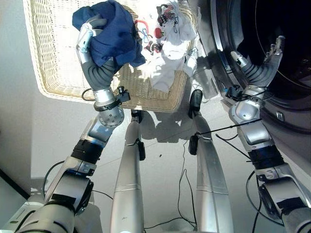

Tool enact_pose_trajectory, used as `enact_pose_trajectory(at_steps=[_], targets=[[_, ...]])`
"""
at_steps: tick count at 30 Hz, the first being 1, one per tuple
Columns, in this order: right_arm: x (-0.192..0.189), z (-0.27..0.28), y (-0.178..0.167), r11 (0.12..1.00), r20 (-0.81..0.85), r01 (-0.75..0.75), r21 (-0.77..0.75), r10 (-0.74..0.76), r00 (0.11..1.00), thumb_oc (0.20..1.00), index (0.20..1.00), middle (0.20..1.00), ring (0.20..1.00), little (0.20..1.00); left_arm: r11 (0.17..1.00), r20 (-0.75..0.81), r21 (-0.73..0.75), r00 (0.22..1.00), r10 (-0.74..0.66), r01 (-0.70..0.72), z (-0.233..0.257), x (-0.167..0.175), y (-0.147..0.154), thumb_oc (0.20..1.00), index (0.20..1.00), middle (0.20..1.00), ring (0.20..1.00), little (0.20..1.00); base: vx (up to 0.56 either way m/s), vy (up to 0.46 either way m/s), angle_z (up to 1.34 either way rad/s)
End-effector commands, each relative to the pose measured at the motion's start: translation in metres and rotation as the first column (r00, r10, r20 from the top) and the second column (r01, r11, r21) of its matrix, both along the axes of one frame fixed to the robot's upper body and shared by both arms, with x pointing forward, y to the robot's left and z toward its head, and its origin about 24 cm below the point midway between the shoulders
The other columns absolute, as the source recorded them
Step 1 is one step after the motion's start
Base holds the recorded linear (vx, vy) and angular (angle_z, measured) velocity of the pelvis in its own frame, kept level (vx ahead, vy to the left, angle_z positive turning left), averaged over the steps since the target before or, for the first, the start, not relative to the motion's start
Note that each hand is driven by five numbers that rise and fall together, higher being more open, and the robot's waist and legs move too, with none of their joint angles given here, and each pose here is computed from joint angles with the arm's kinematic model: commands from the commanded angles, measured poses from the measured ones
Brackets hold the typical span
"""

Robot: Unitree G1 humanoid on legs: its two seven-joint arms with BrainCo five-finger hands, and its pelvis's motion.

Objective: Put the clothes into the washing machine.

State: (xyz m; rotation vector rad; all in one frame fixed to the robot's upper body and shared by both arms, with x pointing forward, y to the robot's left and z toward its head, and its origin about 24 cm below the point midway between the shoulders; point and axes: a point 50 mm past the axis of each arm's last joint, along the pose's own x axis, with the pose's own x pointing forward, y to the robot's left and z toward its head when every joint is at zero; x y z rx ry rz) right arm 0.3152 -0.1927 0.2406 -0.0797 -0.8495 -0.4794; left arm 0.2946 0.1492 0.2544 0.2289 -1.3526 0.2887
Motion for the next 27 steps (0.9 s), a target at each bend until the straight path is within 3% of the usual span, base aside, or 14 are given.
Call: enact_pose_trajectory(at_steps=[1,6,12,13,15,16,18,21,23,27], targets=[[-0.02,0.008,0.008,0.989,0.1,-0.143,-0.046,0.147,0.984,1.0,1.0,1.0,1.0,1.0,0.991,0.124,0.089,0.987,-0.107,0.096,0.014,-0.021,-0.011,0.2,0.2,0.2,0.2,0.2,0.0,0.0,0.0],[-0.022,0.009,0.025,0.942,0.049,-0.312,-0.127,0.32,0.946,1.0,1.0,1.0,1.0,1.0,0.965,0.125,0.156,0.965,-0.23,0.209,0.018,-0.034,-0.019,0.2,0.2,0.2,0.2,0.2,0.0,0.0,0.0],[-0.016,-0.004,0.047,0.768,-0.139,-0.632,-0.105,0.618,0.774,1.0,1.0,1.0,1.0,1.0,0.87,0.047,0.256,0.894,-0.446,0.421,0.02,-0.048,-0.03,0.2,0.2,0.2,0.2,0.2,0.0,-0.004,0.01],[-0.012,-0.01,0.052,0.712,-0.194,-0.699,-0.072,0.677,0.71,1.0,1.0,1.0,1.0,1.0,0.824,0.003,0.28,0.858,-0.513,0.492,0.021,-0.049,-0.034,0.2,0.2,0.2,0.2,0.2,-0.01,-0.021,0.06],[-0.011,-0.012,0.054,0.691,-0.212,-0.721,-0.059,0.697,0.685,1.0,1.0,1.0,1.0,1.0,0.796,-0.023,0.292,0.836,-0.548,0.53,0.021,-0.049,-0.035,0.2,0.2,0.2,0.2,0.2,-0.01,-0.01,0.03],[-0.009,-0.017,0.06,0.626,-0.252,-0.779,-0.031,0.749,0.612,1.0,1.0,1.0,1.0,1.0,0.751,-0.056,0.306,0.799,-0.599,0.585,0.021,-0.051,-0.04,0.2,0.2,0.2,0.2,0.2,0.0,0.0,0.0],[-0.007,-0.02,0.065,0.579,-0.276,-0.815,-0.012,0.782,0.56,1.0,1.0,1.0,1.0,1.0,0.702,-0.1,0.317,0.758,-0.644,0.638,0.021,-0.05,-0.044,0.2,0.2,0.2,0.2,0.2,0.01,-0.029,0.03],[-0.006,-0.021,0.069,0.56,-0.29,-0.828,-0.011,0.791,0.539,1.0,1.0,1.0,1.0,1.0,0.674,-0.122,0.32,0.735,-0.667,0.666,0.021,-0.05,-0.047,0.2,0.2,0.2,0.2,0.2,0.01,-0.015,0.04],[-0.003,-0.022,0.08,0.523,-0.336,-0.852,-0.01,0.801,0.495,1.0,1.0,1.0,1.0,1.0,0.585,-0.194,0.317,0.655,-0.73,0.747,0.018,-0.048,-0.056,0.2,0.2,0.2,0.2,0.2,0.0,-0.02,0.04],[0.001,-0.017,0.085,0.516,-0.349,-0.856,-0.028,0.798,0.492,1.0,1.0,1.0,1.0,1.0,0.504,-0.239,0.325,0.586,-0.775,0.8,0.021,-0.047,-0.062,0.2,0.2,0.2,0.2,0.2,-0.01,-0.003,0.0]])
